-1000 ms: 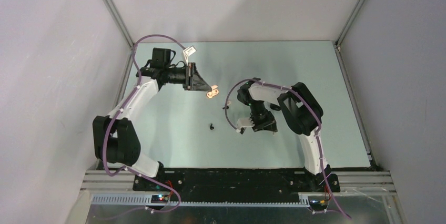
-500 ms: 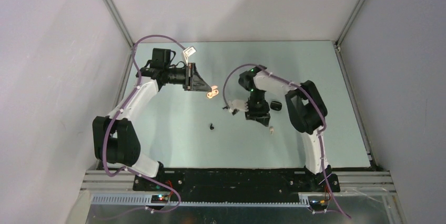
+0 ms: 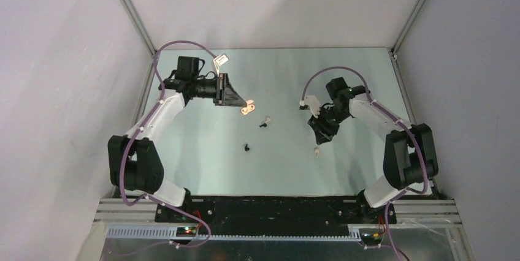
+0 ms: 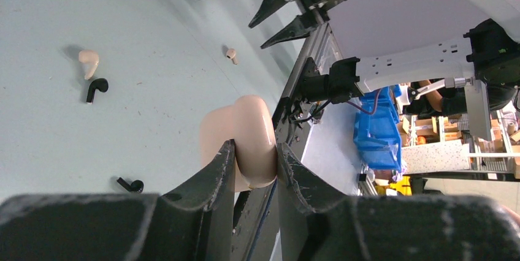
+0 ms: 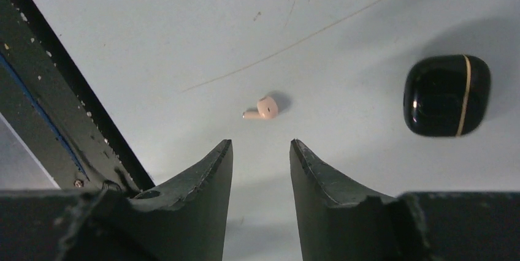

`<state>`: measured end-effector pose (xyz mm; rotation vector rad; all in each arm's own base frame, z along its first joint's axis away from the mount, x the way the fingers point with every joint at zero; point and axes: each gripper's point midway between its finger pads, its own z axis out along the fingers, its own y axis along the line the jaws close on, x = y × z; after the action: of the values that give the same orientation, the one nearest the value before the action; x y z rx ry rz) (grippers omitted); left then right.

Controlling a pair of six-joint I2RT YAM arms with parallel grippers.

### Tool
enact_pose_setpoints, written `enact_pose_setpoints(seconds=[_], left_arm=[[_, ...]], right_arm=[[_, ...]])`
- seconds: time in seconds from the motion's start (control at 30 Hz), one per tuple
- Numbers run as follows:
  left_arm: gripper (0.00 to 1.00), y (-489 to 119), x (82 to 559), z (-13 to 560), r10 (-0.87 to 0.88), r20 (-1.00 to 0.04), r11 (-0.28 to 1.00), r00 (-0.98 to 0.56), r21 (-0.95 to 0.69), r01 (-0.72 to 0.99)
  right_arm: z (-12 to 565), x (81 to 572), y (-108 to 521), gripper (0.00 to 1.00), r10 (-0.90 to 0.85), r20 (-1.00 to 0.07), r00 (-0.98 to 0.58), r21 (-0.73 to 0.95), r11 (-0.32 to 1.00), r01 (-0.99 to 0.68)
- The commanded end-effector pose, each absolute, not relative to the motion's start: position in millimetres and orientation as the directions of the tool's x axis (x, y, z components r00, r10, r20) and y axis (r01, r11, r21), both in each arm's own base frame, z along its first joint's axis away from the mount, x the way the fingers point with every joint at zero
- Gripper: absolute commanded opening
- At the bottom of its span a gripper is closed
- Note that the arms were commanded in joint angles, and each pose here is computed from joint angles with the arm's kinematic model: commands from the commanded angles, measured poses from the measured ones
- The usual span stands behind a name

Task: Insert the wireless bluetooth earbuds into the charging case
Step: Adjust the earbud at the center of the board, then pick up the earbud from the center of the board.

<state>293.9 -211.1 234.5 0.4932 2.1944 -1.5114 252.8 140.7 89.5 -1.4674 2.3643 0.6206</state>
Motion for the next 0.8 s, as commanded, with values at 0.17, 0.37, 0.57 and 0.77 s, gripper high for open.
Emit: enact_pose_setpoints(seconds=[0.17,0.37,0.57,0.77], left_arm=[[0.0,-209,296,246,0.039,-0.58,0.348,-0.813,-0.755,0.556],[0.0,-208,296,245,0.04,-0.583,0.351,-0.812,-0.753,0.557],[0.0,-208,296,244,0.041,-0.581,0.352,-0.813,-0.753,0.556],[0.0,-208,297,243,0.041,-0.581,0.353,-0.813,-0.753,0.556]], right_arm=[[49,271,153,0.42,-0.77,-0.426,-0.476,0.226,0.419,-0.88],[35,274,152,0.45,-0.811,-0.389,-0.436,0.19,0.393,-0.9],[33,266,153,0.46,-0.841,-0.372,-0.392,0.196,0.342,-0.919],[32,260,152,0.46,-0.855,-0.36,-0.373,0.207,0.317,-0.926]])
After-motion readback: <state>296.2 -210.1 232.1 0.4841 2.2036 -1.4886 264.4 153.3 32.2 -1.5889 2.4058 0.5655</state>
